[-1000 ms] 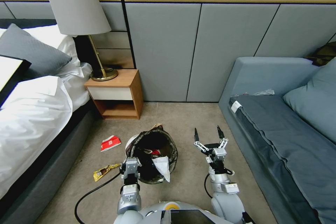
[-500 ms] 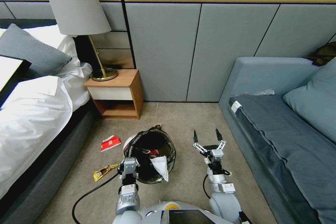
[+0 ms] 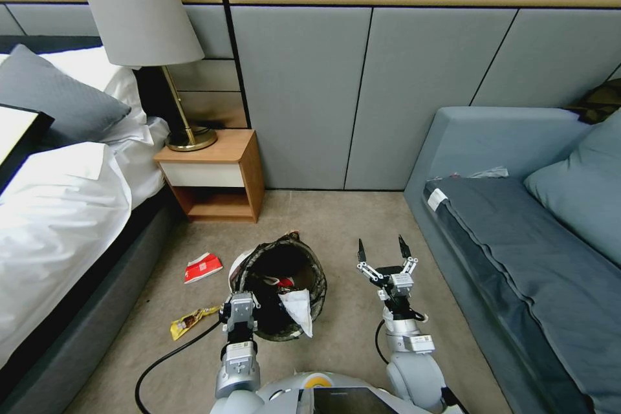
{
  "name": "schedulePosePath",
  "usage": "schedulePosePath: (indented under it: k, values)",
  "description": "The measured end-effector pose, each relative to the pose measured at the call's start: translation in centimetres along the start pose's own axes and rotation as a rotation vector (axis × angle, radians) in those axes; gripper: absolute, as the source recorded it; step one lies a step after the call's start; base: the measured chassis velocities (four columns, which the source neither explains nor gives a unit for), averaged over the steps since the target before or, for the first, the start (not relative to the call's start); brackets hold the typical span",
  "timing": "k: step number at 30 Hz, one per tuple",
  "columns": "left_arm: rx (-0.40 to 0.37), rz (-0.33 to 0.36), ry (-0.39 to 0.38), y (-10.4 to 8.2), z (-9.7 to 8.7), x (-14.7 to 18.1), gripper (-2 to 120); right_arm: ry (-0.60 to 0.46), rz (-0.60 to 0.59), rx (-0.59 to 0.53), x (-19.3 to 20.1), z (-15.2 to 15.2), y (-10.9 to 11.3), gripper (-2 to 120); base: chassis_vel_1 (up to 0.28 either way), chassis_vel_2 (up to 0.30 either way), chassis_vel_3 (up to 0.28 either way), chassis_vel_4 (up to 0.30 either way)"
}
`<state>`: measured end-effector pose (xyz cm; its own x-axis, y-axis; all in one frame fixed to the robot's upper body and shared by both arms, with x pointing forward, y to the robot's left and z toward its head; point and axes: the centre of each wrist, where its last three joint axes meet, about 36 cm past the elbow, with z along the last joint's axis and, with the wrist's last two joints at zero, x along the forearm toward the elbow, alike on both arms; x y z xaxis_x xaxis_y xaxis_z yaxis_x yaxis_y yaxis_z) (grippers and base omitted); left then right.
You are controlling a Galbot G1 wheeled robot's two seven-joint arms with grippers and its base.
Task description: Pick up the trash bin, then pick up the garbage from the floor and place it into the trash bin.
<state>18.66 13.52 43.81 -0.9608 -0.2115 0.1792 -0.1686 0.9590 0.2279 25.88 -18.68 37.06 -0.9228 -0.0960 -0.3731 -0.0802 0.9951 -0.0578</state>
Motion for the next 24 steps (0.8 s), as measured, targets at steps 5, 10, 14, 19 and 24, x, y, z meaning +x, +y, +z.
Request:
schedulePosePath:
  k: [5, 10, 14, 19, 24]
  values:
    - [0.0, 0.002, 0.0, -0.05, 0.02, 0.03, 0, 0.0, -0.007, -0.006, -0.01, 0.07, 0.08, 100, -0.23, 0.228, 0.221, -0.223]
    - [0.002, 0.004, -0.001, -0.11, 0.13, 0.01, 0, -0.024, -0.022, -0.024, -0.09, 0.29, 0.22, 100, -0.184, 0.195, 0.17, -0.184]
    - [0.004, 0.004, -0.001, -0.13, 0.12, 0.01, 0, -0.031, -0.032, -0.019, -0.22, 0.45, 0.26, 100, -0.044, 0.046, 0.061, -0.069]
    - [0.009, 0.007, 0.002, -0.16, 0.12, 0.02, 0, -0.032, -0.039, -0.011, -0.26, 0.6, 0.33, 100, 0.026, -0.021, -0.024, 0.015]
    - [0.024, 0.019, 0.004, -0.25, 0.16, 0.07, 0, -0.036, -0.042, -0.007, -0.55, 0.69, 0.28, 100, 0.0, 0.0, 0.0, 0.0]
